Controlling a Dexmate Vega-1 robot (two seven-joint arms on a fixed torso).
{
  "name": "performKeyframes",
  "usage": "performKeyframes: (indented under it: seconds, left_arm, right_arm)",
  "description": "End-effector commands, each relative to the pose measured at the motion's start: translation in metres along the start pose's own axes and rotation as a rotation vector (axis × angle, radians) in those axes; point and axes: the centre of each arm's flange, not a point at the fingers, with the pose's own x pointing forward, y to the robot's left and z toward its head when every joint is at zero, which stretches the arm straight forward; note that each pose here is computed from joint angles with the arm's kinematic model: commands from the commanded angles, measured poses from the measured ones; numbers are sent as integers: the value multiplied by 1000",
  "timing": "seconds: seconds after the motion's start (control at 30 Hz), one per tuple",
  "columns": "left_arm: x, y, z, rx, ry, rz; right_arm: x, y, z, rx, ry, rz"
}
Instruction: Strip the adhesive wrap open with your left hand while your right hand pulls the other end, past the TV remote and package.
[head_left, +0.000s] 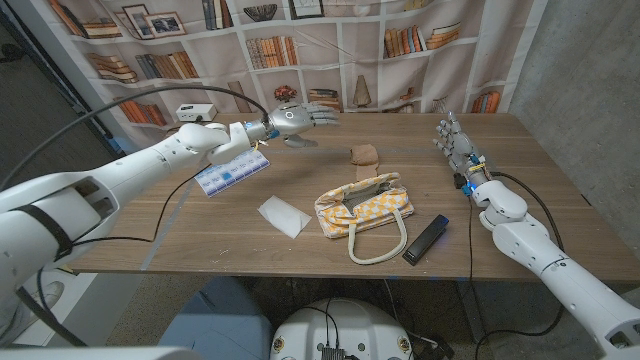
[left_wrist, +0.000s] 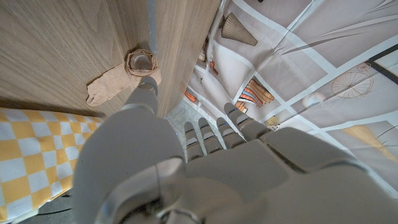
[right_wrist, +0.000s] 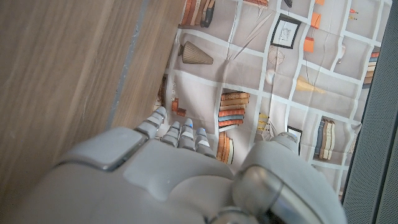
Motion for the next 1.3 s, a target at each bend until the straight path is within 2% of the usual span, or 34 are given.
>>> performKeyframes:
  seconds: [0.03, 0.47, 0.77, 1.03, 1.3]
  left_arm:
    - [-6, -6, -3, -9, 0, -9]
    - [-7, -17, -2, -7, 22, -26]
    - [-8, -22, -5, 15, 22, -52]
    - [0, -26, -3, 23, 6, -58]
    - [11, -31, 5, 30, -18, -50]
  right_arm:
    - [3, 6, -5, 9, 0, -8]
    - [10, 14, -9, 18, 2, 2]
    - [12, 14, -10, 26, 2, -6]
    - [15, 15, -11, 26, 3, -3]
    - [13, 11, -8, 18, -5, -15]
